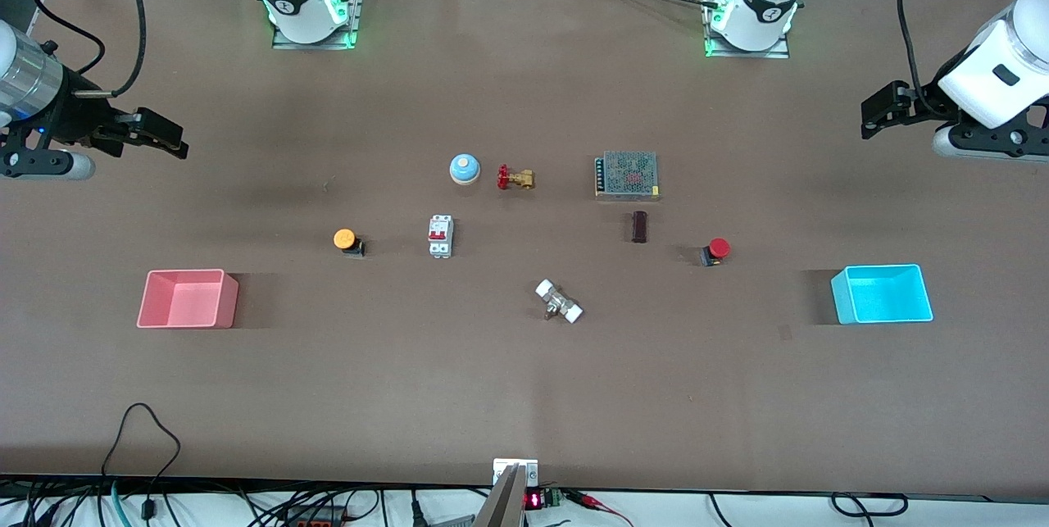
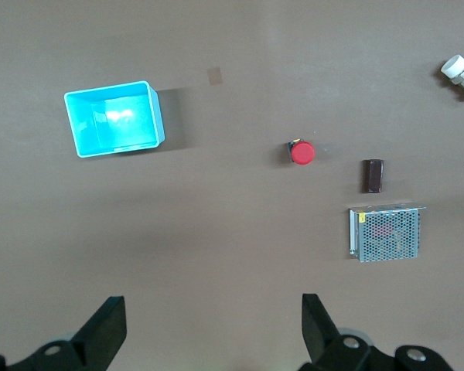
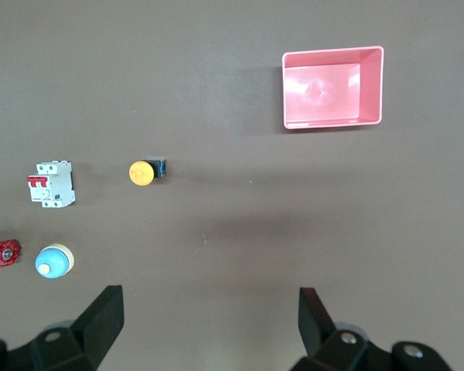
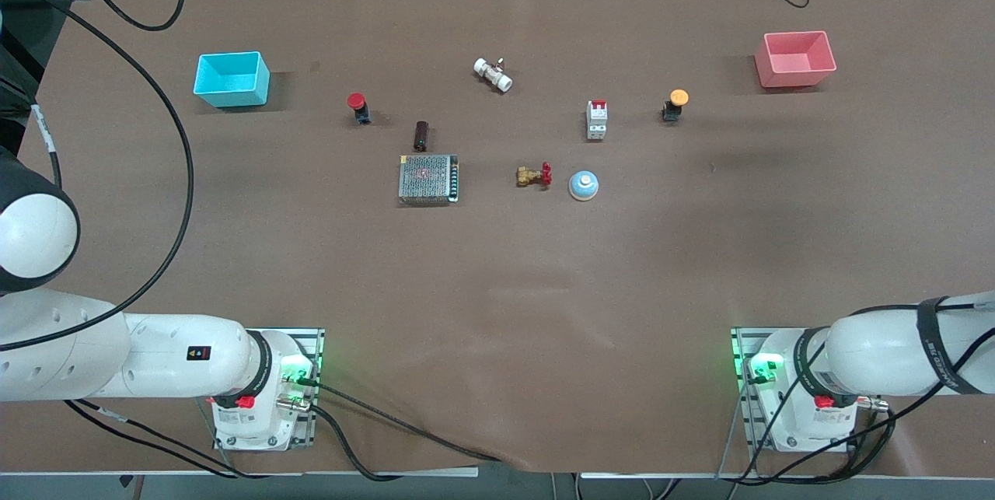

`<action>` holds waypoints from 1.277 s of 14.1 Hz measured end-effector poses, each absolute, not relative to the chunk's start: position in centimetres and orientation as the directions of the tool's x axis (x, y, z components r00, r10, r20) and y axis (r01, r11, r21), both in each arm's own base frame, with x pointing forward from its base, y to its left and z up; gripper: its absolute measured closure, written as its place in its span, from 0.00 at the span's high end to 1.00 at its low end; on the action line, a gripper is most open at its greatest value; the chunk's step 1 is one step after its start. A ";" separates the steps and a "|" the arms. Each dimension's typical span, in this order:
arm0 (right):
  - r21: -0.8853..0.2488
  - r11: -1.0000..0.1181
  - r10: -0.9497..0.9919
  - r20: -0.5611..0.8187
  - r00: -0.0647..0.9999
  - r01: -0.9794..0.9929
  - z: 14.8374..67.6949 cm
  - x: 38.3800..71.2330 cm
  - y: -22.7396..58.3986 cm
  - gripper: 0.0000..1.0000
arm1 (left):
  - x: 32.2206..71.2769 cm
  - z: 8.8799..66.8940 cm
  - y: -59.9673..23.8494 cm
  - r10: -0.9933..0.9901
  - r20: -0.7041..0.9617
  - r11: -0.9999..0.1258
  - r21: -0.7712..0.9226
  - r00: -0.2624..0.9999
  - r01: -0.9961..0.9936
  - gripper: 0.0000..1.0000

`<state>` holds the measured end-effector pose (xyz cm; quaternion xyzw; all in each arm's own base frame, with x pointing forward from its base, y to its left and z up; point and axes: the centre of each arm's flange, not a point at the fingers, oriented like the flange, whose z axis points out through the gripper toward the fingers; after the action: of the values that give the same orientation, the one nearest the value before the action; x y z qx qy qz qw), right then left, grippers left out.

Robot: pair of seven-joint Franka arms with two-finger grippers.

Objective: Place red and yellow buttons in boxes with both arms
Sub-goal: 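Move the right gripper to the yellow button while the left gripper reaches the red button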

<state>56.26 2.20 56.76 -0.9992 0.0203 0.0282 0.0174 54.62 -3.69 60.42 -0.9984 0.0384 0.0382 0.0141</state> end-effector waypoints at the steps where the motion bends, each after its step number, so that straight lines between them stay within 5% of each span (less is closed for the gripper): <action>1: -0.034 -0.999 -0.040 -0.056 0.998 -0.042 56.8 56.3 2.2 1.00 | 54.6 60.4 -3.7 -0.076 -0.077 -0.997 -0.025 0.994 -0.078 1.00; 12: -0.033 -0.999 -0.040 -0.071 0.997 -0.042 55.9 56.6 2.2 1.00 | 54.7 60.2 -5.1 -0.098 -0.120 -0.995 0.002 0.988 -0.099 1.00; 18: -0.041 -0.999 0.023 -0.093 0.995 0.019 47.9 59.8 7.4 1.00 | 58.0 52.7 -9.8 -0.149 -0.225 -0.989 0.030 0.963 -0.146 1.00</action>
<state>59.81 7.38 47.91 -0.9987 -0.0105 0.0467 0.0200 58.02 -9.76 52.72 -0.9906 0.0746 0.1143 -0.0067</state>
